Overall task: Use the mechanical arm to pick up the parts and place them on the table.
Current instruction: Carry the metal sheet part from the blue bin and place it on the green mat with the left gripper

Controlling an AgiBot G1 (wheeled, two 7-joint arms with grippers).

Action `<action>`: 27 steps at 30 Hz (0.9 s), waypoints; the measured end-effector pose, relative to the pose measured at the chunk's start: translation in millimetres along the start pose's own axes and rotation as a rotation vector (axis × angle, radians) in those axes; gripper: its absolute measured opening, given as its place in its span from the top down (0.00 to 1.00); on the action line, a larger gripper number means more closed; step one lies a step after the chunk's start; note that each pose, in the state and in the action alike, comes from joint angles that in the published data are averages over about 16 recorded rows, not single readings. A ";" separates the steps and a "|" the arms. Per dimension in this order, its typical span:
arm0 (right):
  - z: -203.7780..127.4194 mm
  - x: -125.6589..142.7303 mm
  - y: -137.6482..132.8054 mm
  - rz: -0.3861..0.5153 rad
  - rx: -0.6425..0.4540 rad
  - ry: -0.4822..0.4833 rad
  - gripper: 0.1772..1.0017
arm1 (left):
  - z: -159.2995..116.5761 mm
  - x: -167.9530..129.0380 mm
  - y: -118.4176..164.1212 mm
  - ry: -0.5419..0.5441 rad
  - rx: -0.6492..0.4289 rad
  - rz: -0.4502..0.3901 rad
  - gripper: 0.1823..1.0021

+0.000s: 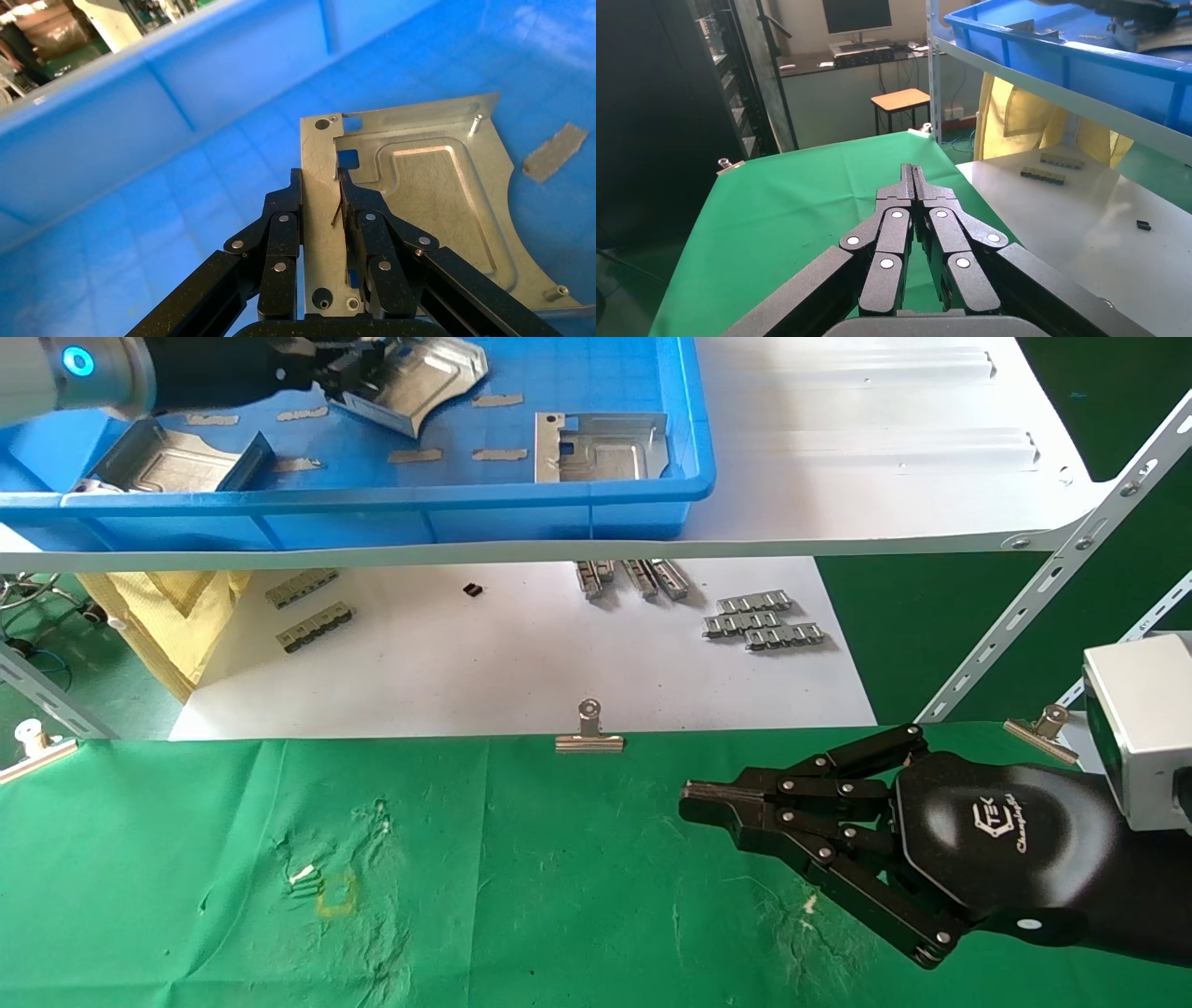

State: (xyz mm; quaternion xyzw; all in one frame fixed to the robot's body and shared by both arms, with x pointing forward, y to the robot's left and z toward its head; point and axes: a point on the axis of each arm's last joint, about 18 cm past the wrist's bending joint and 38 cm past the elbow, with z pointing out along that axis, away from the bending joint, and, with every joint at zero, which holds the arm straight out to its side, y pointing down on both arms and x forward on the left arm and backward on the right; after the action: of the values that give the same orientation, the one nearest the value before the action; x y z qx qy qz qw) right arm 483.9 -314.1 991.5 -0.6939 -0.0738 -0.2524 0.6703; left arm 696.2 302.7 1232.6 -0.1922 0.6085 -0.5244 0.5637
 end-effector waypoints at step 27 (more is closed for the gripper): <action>0.0 0.0 0.0 0.000 0.000 0.000 0.75 | -135.7 53.7 48.0 0.574 0.298 0.498 0.89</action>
State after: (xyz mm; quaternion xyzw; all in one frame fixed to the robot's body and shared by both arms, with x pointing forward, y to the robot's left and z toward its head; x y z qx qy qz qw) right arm 483.9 -314.1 991.5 -0.6939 -0.0738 -0.2524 0.6703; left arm 577.3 333.6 1140.4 0.1990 0.6864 -0.4866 0.5025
